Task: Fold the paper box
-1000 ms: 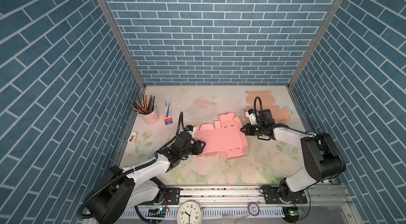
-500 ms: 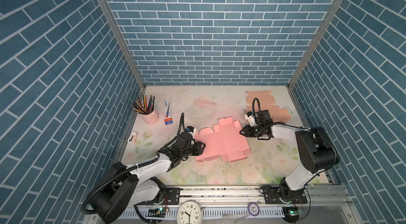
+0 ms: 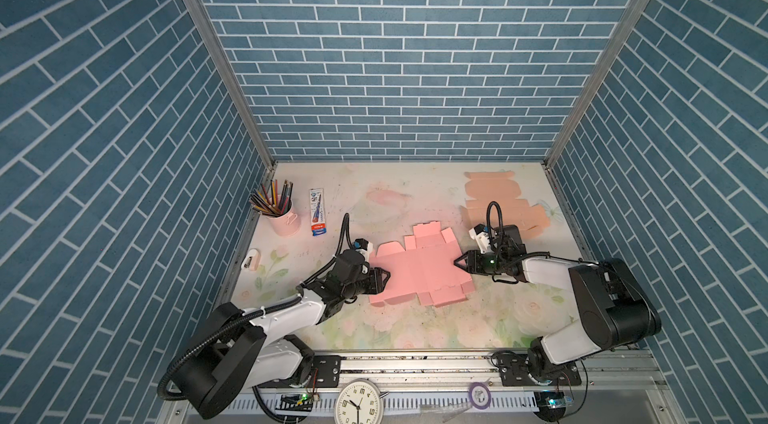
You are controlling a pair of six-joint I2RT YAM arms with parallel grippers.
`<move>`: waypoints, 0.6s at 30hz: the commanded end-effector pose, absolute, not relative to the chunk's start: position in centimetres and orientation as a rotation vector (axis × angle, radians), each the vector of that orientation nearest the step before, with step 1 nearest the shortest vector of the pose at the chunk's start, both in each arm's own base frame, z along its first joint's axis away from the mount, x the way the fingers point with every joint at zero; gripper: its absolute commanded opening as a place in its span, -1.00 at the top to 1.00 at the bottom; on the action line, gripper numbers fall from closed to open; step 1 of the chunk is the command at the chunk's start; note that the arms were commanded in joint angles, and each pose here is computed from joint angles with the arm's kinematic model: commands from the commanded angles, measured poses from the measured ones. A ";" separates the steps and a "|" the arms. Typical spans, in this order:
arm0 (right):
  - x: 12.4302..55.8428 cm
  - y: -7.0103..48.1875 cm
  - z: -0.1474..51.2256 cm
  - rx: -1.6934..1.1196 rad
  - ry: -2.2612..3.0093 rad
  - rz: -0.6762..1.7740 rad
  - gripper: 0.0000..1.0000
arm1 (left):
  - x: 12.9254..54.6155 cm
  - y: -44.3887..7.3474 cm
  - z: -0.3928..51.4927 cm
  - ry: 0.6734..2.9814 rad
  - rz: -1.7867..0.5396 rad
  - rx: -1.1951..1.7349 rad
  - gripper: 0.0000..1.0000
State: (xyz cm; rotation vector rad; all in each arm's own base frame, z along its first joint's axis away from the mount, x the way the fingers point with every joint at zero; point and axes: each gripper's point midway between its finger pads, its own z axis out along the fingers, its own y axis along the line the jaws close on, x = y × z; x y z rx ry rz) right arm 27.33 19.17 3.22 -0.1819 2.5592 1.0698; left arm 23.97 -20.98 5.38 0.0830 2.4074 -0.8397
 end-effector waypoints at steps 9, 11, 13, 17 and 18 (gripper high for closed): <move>27.3 19.7 3.5 -0.147 2.521 1.149 0.61 | 23.6 -21.0 5.2 2.393 -0.864 0.094 -0.05; 27.4 19.6 3.8 -0.161 2.522 1.131 0.71 | 23.6 -20.9 5.3 2.389 -0.866 0.095 -0.05; 27.5 19.5 4.0 -0.182 2.529 1.100 0.82 | 23.6 -20.9 5.4 2.385 -0.866 0.096 -0.04; 27.8 19.3 4.9 -0.231 2.534 1.031 0.95 | 23.7 -21.0 6.1 2.371 -0.867 0.116 -0.04; 27.8 19.2 5.1 -0.245 2.536 1.012 0.97 | 23.7 -21.1 6.2 2.369 -0.866 0.120 -0.03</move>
